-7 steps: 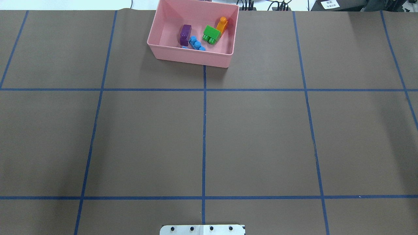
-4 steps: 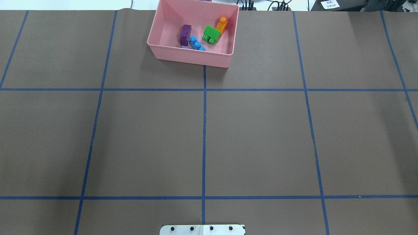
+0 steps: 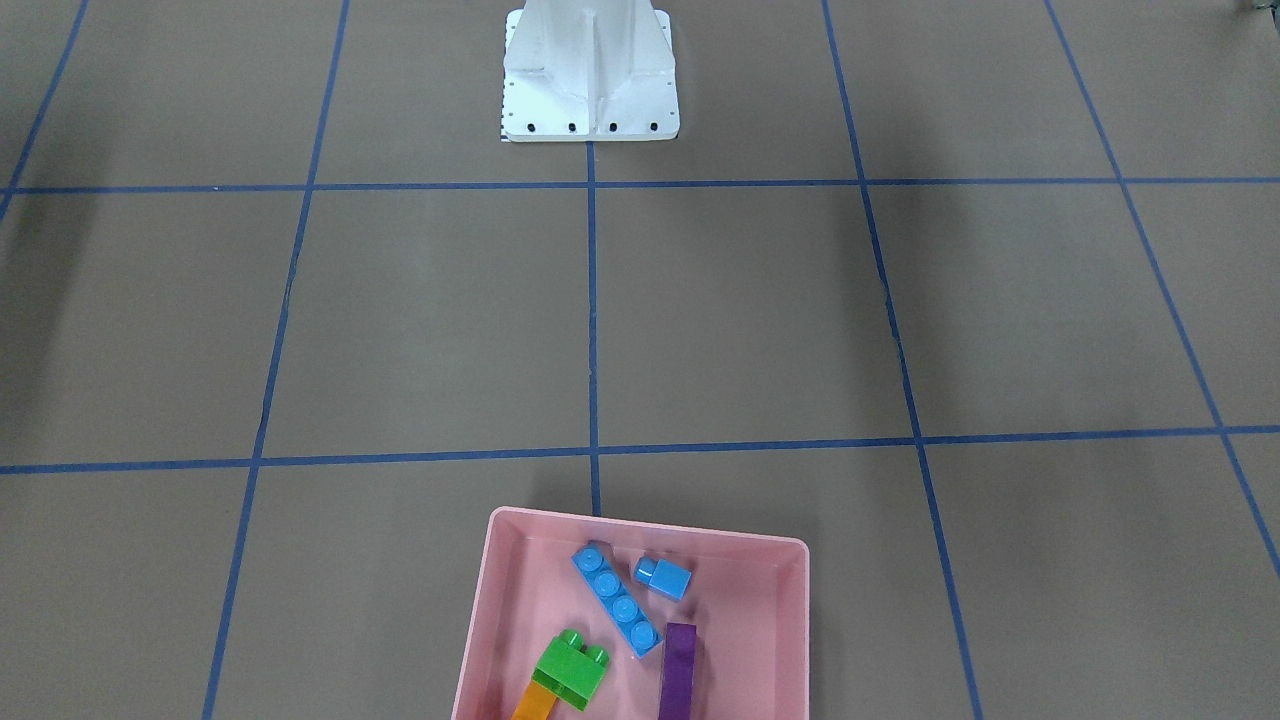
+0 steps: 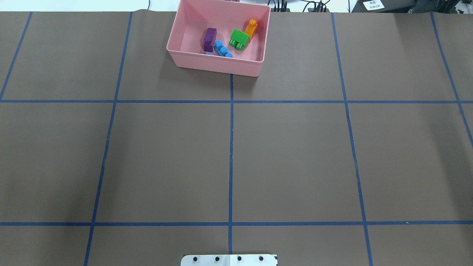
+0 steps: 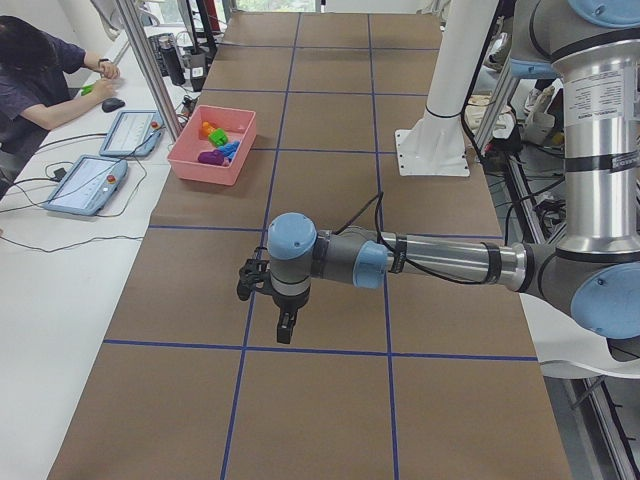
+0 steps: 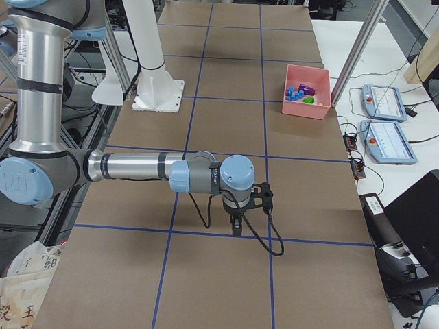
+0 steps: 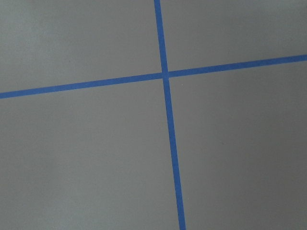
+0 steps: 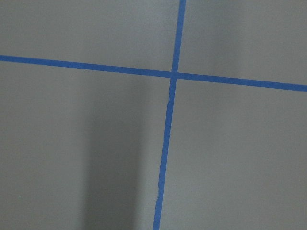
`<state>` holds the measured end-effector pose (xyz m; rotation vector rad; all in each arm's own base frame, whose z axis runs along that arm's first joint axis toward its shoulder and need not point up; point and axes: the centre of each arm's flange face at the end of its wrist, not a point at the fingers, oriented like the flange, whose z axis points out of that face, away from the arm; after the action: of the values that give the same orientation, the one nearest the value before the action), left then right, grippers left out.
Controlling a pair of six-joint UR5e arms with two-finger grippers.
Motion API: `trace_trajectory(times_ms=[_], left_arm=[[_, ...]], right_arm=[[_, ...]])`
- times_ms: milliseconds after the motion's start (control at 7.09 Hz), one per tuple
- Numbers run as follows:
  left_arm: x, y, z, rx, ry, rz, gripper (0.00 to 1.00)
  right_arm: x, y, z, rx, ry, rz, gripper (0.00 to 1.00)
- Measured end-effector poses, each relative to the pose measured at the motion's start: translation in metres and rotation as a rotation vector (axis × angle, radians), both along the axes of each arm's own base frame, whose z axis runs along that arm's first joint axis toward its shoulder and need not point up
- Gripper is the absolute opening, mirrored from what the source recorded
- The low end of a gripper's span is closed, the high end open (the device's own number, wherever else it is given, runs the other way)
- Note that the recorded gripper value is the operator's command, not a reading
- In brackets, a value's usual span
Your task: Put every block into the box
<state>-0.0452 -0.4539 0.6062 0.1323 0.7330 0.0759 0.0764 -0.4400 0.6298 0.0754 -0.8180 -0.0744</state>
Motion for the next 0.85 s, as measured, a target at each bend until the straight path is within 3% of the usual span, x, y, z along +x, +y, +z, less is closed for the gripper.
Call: trace_trajectory(times_ms=[847], left_arm=[[-0.008, -0.012, -0.003, -0.024, 0.000, -0.017, 1.00]], right_arm=[[0.010, 0.004, 0.001, -0.014, -0.031, 0.028, 1.00]])
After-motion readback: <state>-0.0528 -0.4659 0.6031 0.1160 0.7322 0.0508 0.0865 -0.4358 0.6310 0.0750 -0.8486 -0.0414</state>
